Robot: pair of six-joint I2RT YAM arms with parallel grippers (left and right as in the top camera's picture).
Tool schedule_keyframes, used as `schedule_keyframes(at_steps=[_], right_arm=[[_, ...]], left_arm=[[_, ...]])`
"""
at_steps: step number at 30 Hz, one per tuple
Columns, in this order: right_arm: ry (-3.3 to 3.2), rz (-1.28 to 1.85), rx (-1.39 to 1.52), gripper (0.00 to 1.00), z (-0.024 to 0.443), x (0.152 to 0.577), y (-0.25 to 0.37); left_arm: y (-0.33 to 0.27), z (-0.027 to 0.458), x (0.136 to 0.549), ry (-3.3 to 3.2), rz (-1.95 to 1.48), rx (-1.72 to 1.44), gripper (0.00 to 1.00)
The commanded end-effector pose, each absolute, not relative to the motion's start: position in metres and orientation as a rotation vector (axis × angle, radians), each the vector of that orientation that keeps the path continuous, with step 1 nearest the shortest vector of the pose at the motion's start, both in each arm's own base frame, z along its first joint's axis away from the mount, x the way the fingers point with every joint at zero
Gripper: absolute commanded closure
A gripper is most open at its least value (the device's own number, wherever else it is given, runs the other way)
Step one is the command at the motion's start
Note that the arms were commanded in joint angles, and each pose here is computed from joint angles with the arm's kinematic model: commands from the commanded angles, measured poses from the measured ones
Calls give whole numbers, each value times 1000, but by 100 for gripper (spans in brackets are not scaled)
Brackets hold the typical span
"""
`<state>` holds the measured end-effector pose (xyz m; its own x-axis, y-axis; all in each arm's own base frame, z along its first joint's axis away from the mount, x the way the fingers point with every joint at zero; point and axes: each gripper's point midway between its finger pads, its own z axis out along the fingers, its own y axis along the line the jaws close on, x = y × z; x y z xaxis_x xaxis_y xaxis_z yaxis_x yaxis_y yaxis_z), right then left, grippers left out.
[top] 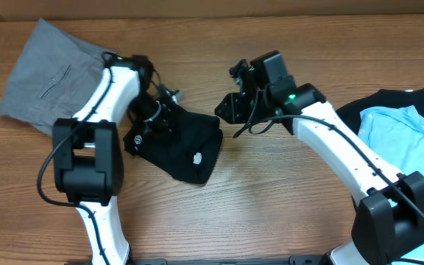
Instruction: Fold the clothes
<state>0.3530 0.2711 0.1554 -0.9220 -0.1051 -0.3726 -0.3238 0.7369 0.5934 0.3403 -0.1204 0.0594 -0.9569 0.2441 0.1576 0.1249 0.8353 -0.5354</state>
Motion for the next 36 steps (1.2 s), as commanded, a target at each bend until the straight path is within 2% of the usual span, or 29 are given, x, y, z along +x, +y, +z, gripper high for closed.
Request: schedule_keyframes(at_steps=[1, 5, 9, 15, 21, 26, 28, 30, 32, 33, 35, 36], right_arm=[[2685, 1009, -417, 80, 133, 328, 299], [2733, 1018, -514, 80, 107, 309, 327], [2828, 1014, -535, 81, 69, 291, 348], [3095, 906, -218, 88, 5, 283, 331], [3143, 898, -103, 91, 2, 288, 315], [3147, 902, -107, 90, 2, 287, 315], [3147, 902, -107, 90, 2, 287, 315], [3146, 902, -107, 90, 2, 287, 315], [3146, 903, -107, 90, 2, 287, 315], [3146, 903, -107, 90, 2, 287, 315], [3147, 906, -108, 90, 2, 287, 315], [3147, 907, -108, 90, 2, 287, 315]], left_arm=[[-90, 84, 372, -2912, 788, -185, 83], [-59, 86, 381, -2956, 753, -94, 67], [-34, 74, 374, -2951, 673, -27, 47], [-15, 57, 372, -2971, 605, 14, 20], [-12, 38, 379, -3018, 622, 16, 0], [-51, 29, 378, -2993, 977, -124, 0], [-55, 21, 372, -2979, 977, -130, 0], [-59, 11, 363, -2956, 978, -140, 8], [-65, 3, 353, -2933, 1000, -186, 22], [-69, 1, 349, -2923, 1023, -212, 33], [-76, -1, 342, -2900, 1092, -257, 58], [-80, 0, 339, -2887, 1131, -283, 80]])
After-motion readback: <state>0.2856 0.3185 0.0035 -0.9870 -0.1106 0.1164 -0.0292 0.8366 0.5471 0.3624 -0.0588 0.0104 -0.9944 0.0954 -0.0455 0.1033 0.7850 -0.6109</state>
